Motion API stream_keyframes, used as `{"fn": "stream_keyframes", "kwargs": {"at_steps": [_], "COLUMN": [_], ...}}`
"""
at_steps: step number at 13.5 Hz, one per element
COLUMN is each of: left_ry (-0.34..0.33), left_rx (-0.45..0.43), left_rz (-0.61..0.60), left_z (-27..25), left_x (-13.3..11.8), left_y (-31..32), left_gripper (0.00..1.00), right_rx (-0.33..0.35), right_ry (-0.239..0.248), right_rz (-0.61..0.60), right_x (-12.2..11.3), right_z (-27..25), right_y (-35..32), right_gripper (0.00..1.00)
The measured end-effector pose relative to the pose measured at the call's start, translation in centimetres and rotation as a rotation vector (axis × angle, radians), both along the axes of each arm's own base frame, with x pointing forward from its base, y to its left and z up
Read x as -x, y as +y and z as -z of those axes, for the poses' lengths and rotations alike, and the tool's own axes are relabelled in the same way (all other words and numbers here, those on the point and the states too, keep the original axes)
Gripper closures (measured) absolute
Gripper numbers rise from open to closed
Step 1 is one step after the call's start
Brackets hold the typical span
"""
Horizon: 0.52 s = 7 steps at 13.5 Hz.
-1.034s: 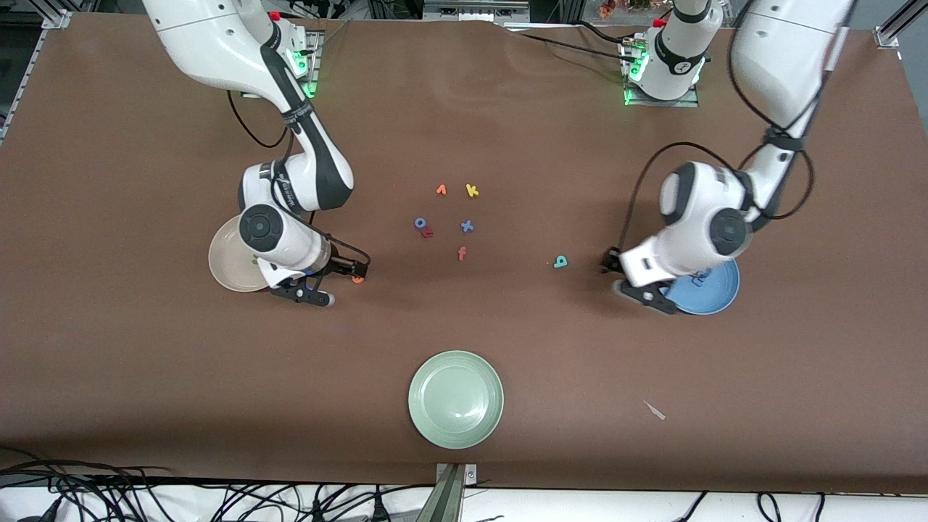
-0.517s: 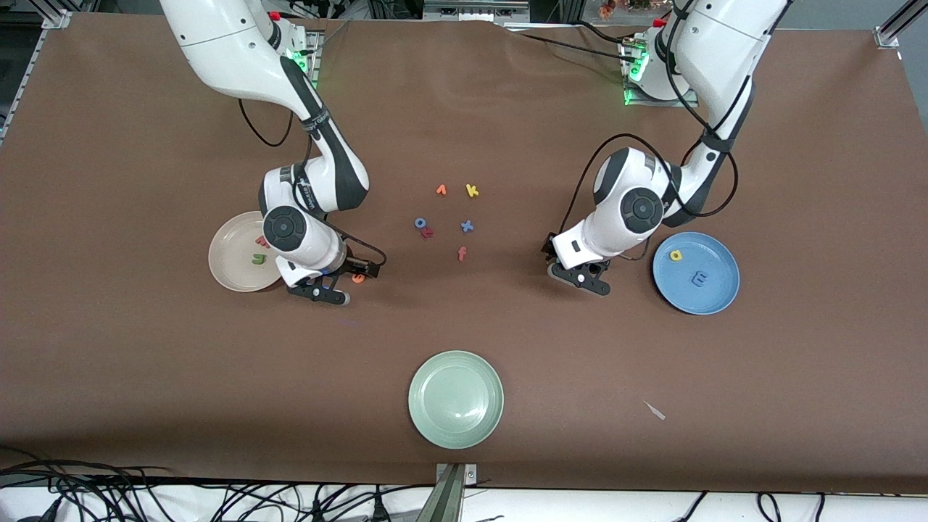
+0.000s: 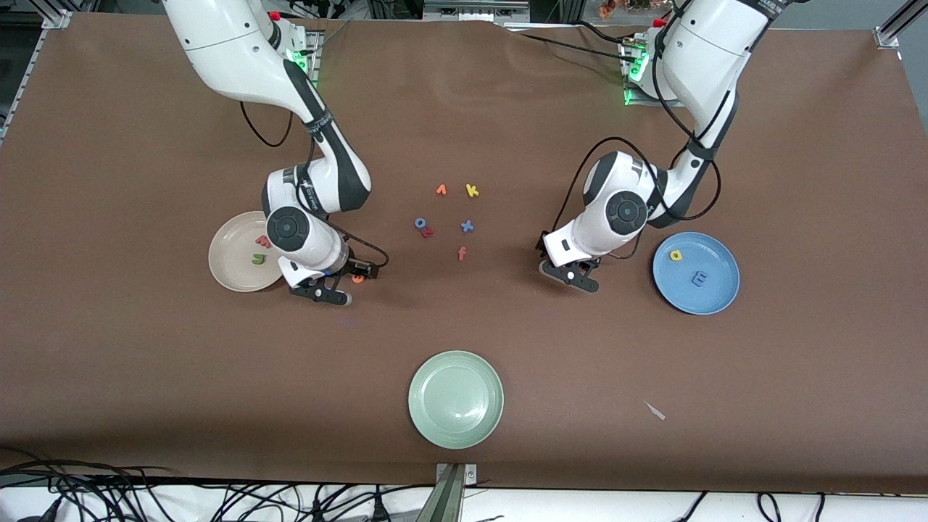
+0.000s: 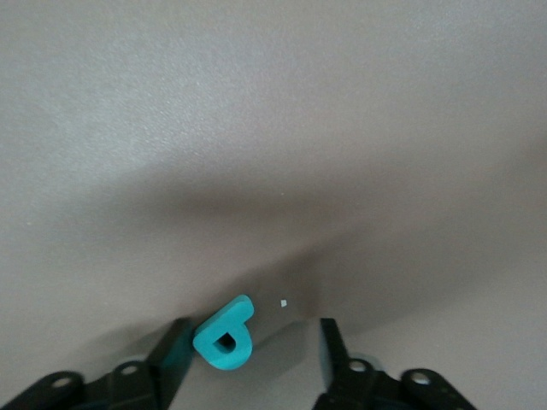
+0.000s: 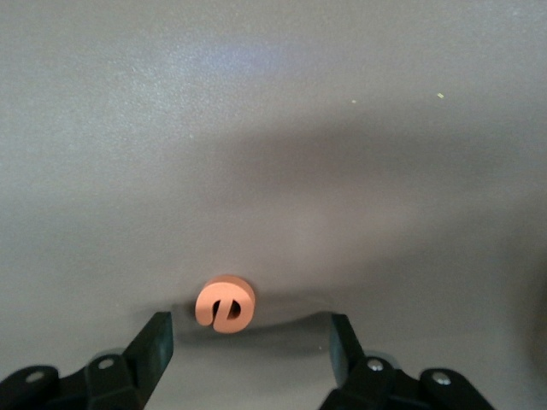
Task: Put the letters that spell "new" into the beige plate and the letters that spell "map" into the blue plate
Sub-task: 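Grasp the e with the right gripper while the left gripper grasps the b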
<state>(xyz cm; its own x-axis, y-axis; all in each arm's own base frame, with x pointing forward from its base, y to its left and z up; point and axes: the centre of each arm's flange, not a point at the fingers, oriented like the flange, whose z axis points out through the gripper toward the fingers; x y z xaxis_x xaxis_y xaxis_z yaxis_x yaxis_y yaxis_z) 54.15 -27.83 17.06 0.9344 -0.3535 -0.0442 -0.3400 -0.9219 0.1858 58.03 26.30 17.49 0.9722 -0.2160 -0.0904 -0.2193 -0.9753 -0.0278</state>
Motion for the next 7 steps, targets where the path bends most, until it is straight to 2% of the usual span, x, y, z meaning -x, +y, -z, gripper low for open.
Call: {"fn": "stream_keyframes", "kwargs": {"at_steps": [1, 2, 3, 7], "left_ry": [-0.006, -0.012, -0.016, -0.021], "left_rx": [-0.009, -0.020, -0.023, -0.028], "left_rz": [0.010, 0.024, 0.034, 0.034], "left_z": [0.02, 0.02, -0.26, -0.31], "left_x": [-0.10, -0.16, -0.15, -0.40], "left_y": [0.20, 0.32, 0.20, 0.62], "left_gripper": [0.53, 0.66, 0.69, 0.71], "right_rx": [0.000, 0.000, -0.001, -0.004], "right_ry": [-0.001, -0.001, -0.004, -0.015], "right_rz": [0.001, 0.001, 0.002, 0.005], "right_x": [-0.01, -0.02, -0.05, -0.19], "right_z": [0.02, 0.02, 0.00, -0.10], "right_y": [0.00, 0.00, 0.01, 0.05], "right_gripper": [0.25, 0.25, 0.31, 0.38]}}
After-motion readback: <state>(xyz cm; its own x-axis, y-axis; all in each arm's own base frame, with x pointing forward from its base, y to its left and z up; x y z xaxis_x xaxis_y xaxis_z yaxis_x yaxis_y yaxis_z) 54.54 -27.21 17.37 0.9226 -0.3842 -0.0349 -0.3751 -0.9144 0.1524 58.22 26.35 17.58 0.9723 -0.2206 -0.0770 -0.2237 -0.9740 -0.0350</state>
